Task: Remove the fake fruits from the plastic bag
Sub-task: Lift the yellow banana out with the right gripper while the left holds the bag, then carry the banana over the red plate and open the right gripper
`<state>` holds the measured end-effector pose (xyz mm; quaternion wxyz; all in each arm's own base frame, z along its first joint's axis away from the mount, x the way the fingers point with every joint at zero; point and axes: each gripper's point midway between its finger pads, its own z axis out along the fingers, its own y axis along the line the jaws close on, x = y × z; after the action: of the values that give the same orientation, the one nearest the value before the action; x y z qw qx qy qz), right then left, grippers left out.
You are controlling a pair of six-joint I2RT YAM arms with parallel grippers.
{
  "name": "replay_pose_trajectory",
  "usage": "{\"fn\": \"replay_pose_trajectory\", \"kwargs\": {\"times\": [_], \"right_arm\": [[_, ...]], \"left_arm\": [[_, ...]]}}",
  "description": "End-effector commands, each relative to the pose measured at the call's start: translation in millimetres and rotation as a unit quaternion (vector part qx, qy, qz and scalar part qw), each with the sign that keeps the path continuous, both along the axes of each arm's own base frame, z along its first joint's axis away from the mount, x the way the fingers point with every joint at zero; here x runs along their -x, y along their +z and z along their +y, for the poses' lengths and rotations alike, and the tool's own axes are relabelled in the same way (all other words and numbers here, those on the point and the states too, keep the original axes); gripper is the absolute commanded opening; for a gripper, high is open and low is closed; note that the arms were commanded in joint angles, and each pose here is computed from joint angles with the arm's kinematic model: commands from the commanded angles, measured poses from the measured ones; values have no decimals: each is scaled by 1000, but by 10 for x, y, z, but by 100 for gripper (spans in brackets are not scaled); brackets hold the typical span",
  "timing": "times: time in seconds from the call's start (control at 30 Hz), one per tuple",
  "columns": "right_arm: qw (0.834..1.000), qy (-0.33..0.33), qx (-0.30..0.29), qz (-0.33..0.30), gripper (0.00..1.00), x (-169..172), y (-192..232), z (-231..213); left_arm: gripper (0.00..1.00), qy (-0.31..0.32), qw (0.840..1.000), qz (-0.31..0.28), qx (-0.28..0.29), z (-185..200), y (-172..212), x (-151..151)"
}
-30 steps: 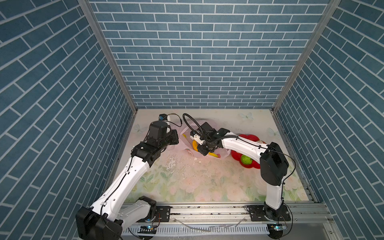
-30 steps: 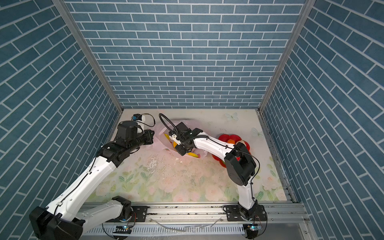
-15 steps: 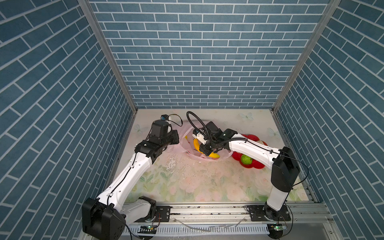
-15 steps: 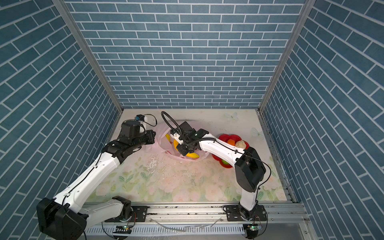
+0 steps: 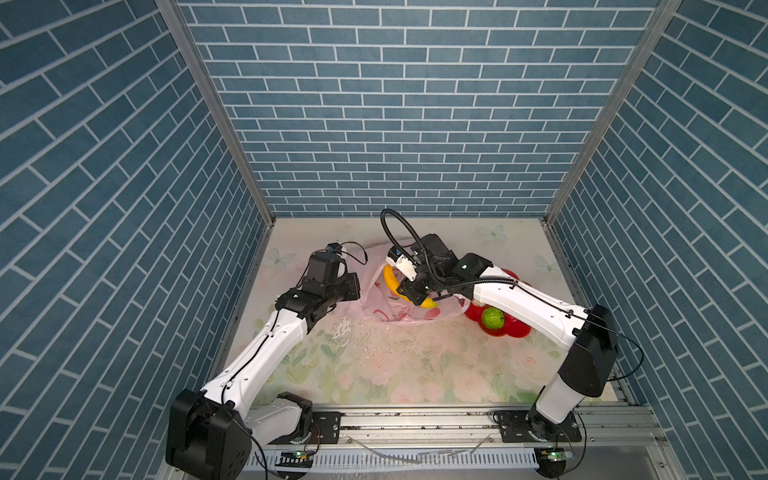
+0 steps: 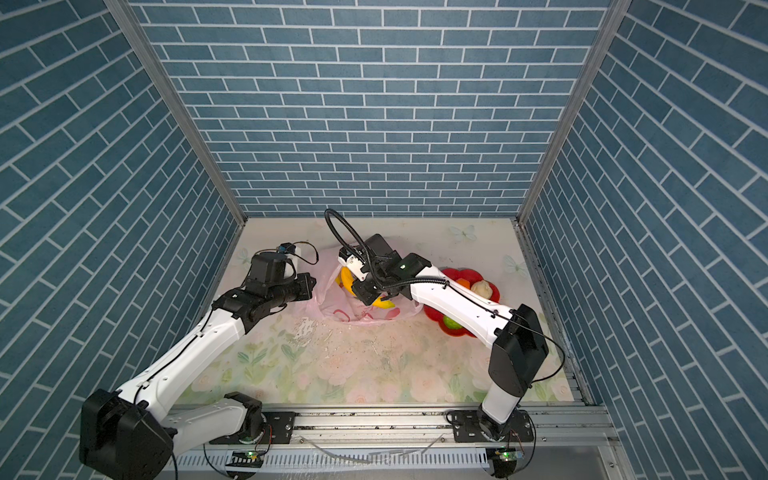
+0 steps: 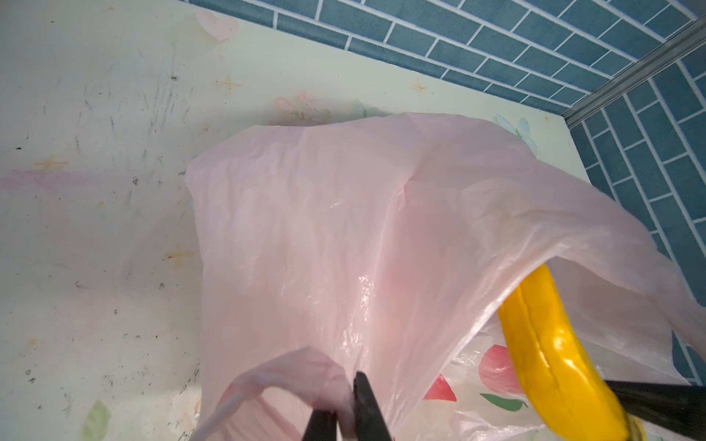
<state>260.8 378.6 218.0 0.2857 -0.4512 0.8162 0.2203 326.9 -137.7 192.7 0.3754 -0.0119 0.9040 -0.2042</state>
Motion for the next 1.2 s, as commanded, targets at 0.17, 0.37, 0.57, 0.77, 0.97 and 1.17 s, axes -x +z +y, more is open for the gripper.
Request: {"fn": "replay_pose_trajectory", "kwargs": {"times": [0.17,0.37,0.57,0.77,0.97,1.17], "right_arm": [[995,24,-99,10,0,303,723,15],[989,41,-137,21,0,509,991,-69],[989,30,-148,4,0,562,1141,-213],[989,-62,-120,-60,0,243,1273,-631],[973,-189,-81,-105,0,-221,1447,-1276],[948,-306,-18,-82,0,-599,1092,-1953]], "left_arm": [[12,2,1000,-21,6,-10,102,-47],[12,8,999,-34,13,-19,184,-102],[12,3,999,-33,23,-72,210,-158],[12,2,999,-26,36,-97,173,-68],[12,-2,1000,-9,25,-76,53,56],[12,0,1000,-10,24,-47,44,116]]}}
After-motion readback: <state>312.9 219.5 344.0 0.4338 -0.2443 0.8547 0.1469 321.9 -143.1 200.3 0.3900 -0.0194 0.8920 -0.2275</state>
